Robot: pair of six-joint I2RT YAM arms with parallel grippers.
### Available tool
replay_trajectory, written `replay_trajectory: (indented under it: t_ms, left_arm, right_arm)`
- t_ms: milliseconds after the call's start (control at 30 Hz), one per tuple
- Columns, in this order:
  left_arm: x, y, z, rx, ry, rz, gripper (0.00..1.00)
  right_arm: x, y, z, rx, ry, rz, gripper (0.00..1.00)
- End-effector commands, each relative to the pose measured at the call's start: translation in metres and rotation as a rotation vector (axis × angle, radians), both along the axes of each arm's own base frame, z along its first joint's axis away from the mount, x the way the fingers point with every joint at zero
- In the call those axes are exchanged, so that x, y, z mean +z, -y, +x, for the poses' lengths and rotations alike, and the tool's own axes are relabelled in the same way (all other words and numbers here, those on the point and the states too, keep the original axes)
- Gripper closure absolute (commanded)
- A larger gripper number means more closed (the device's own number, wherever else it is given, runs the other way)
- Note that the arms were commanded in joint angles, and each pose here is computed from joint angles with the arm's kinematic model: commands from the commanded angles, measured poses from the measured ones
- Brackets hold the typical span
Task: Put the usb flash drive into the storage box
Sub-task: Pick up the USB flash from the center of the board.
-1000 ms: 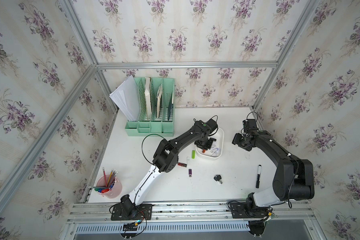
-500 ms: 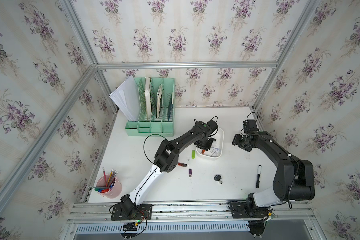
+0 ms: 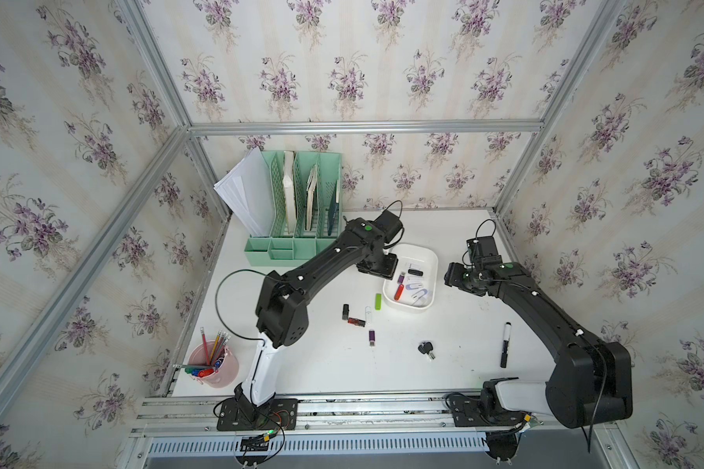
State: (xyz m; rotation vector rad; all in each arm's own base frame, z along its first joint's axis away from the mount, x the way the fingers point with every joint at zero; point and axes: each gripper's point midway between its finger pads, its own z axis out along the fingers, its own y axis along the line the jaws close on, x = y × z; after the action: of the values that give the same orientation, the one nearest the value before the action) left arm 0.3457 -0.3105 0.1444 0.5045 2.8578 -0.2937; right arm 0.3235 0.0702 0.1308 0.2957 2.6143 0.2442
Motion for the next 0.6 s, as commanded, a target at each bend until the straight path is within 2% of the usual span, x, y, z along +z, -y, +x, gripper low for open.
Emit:
replay_trajectory:
  t_ms: [0,100,267,567]
  left_arm:
    - [-0.019,-0.048,-0.016,0.038,-0.037,0.055,0.35]
    - [-0.043,-0.080,-0.030,0.080,-0.078,0.078,0.34]
    - [-0.080,-0.099,-0.036,0.109,-0.128,0.110,0.33]
    - [-0.106,-0.101,-0.032,0.127,-0.160,0.154,0.33]
  right_arm:
    - [0.002,-0.026,-0.016,0.056,-0.021,-0.002,0.31]
    - [0.002,-0.054,-0.030,0.119,-0.026,-0.007,0.31]
    - [-0.001,-0.101,-0.058,0.230,-0.032,-0.006,0.31]
    - [-0.013,-0.111,-0.078,0.238,-0.062,-0.020,0.31]
